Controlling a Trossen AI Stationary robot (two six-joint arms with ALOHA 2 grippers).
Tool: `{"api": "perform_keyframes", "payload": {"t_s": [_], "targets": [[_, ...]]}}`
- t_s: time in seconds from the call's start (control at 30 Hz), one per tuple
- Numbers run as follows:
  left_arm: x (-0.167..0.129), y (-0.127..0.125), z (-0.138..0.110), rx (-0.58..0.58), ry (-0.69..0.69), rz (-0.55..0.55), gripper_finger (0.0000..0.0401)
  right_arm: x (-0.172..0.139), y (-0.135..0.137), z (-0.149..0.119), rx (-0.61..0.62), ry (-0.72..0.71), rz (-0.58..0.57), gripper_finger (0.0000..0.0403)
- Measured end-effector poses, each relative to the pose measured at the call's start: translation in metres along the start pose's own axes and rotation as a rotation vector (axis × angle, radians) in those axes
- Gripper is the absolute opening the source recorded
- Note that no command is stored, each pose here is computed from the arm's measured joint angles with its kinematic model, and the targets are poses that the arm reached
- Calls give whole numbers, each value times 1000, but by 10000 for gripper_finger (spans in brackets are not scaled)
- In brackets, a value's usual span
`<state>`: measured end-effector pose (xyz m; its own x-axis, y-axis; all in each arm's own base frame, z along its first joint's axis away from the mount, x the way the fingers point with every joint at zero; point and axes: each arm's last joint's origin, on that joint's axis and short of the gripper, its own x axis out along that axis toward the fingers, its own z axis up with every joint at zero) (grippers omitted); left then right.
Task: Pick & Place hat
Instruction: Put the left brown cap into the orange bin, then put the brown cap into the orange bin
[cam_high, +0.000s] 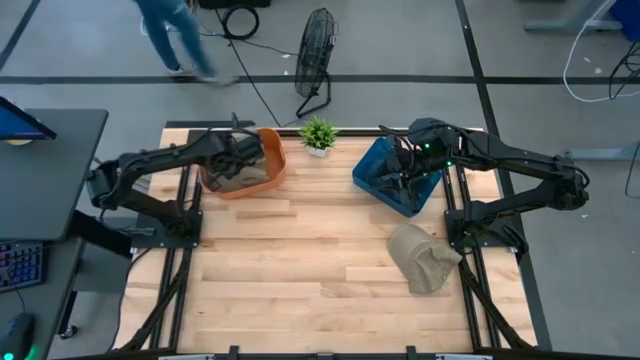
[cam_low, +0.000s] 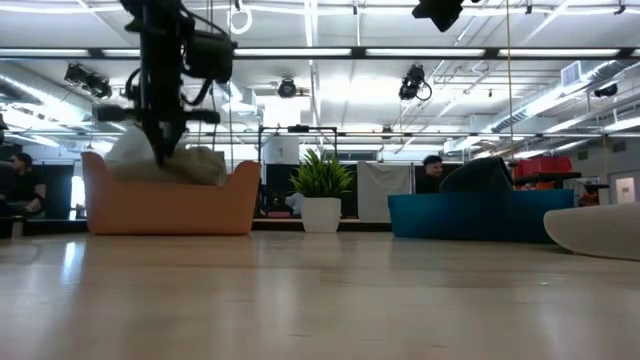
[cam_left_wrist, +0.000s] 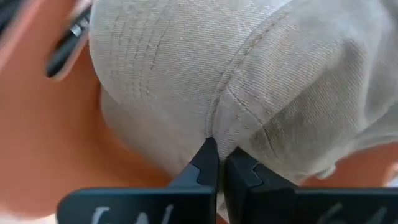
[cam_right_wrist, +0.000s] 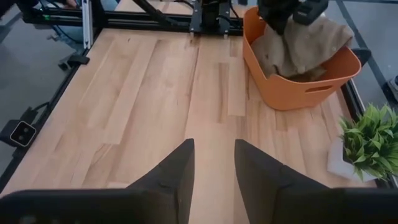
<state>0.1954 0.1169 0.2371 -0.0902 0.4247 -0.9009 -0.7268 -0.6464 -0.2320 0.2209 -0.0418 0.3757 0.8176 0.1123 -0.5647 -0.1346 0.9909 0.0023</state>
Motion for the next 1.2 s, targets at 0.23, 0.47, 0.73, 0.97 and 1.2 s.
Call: {"api": "perform_keyframes", "payload": {"t_s": [0.23, 0.47, 0.73, 0.97, 1.2], "targets": [[23, 5, 2, -18, 62, 13, 13, 5, -1, -1, 0, 20, 5, 142], [28, 7, 0, 9, 79, 17, 37, 14, -4, -3, -13, 53, 12, 196], [26, 4, 0, 62, 113, -24, 100, 13, -3, -5, -43, 76, 19, 208], [-1, -9, 9, 127, 117, -79, 138, 11, 4, -13, -81, 165, 61, 208], [-51, -38, 21, 259, 97, -273, 145, 8, 20, -26, -127, 310, 149, 208]]}}
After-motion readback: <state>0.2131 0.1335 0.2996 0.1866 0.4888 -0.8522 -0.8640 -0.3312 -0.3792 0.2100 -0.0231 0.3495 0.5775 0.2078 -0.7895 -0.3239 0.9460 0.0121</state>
